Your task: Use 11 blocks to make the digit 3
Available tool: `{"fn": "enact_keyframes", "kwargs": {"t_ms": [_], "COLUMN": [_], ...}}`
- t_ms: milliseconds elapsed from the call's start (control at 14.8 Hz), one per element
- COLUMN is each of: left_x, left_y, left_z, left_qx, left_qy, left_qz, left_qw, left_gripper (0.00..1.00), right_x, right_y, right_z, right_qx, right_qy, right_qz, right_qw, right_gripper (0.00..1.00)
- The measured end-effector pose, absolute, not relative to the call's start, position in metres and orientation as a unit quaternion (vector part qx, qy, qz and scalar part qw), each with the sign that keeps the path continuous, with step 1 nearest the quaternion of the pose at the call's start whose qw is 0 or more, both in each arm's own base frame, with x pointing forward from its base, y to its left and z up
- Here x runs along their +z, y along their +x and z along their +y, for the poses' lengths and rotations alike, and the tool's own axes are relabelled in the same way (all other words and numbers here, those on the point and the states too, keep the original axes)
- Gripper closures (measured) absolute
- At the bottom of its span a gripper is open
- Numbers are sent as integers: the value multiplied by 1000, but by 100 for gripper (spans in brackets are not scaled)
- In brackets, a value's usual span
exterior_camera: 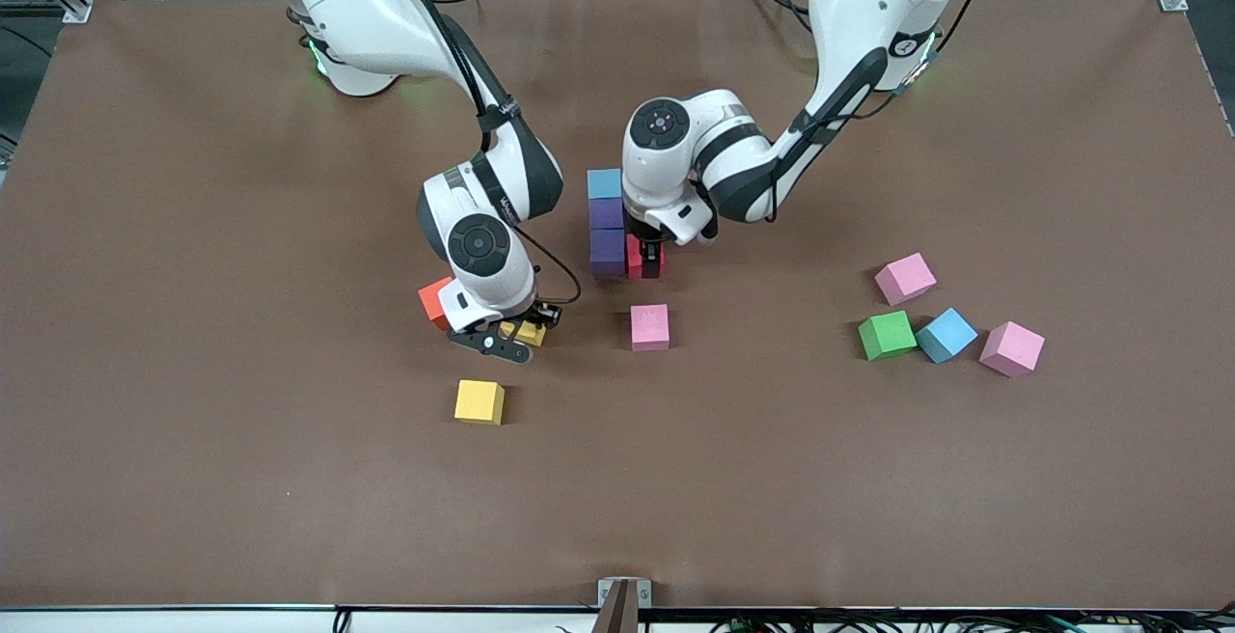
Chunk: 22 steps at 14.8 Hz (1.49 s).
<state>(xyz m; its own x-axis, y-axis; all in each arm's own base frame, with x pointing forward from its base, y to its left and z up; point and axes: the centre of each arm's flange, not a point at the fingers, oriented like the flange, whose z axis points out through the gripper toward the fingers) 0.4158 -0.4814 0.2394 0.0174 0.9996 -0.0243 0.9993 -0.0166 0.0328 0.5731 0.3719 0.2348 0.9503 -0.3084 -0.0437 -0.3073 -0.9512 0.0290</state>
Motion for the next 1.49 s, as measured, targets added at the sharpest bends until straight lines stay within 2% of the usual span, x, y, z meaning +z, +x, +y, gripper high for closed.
{"fn": "enact_keyframes", "kwargs": {"t_ms": [135, 271, 609, 879, 1150, 1488], "left_x": [244, 256, 295, 299, 300, 299], "left_y": [407, 414, 487, 527, 555, 584], "left_z": [-477, -464, -374, -307, -254, -176], "left_qx": [8, 12, 2, -7, -11, -10], "left_qy": [717, 715, 750, 818, 899, 960], "left_qz": [697, 698, 662, 575, 438, 278], "left_qw": [18, 14, -8, -17, -14, -15], "left_gripper": [0, 0, 0, 0, 0, 0], "right_x": [238, 246, 249, 240, 239, 241], "right_y": [571, 565, 544, 541, 532, 517], "right_z": [380, 402, 448, 473, 508, 538], "right_qx": [-19, -2, 29, 29, 0, 4], "right_qy": [987, 989, 997, 998, 1000, 1000], "right_qz": [-159, -144, -68, -41, -15, 9], "right_qw": [4, -12, -37, -38, -18, -20], "right_gripper": [48, 48, 48, 48, 48, 48]}}
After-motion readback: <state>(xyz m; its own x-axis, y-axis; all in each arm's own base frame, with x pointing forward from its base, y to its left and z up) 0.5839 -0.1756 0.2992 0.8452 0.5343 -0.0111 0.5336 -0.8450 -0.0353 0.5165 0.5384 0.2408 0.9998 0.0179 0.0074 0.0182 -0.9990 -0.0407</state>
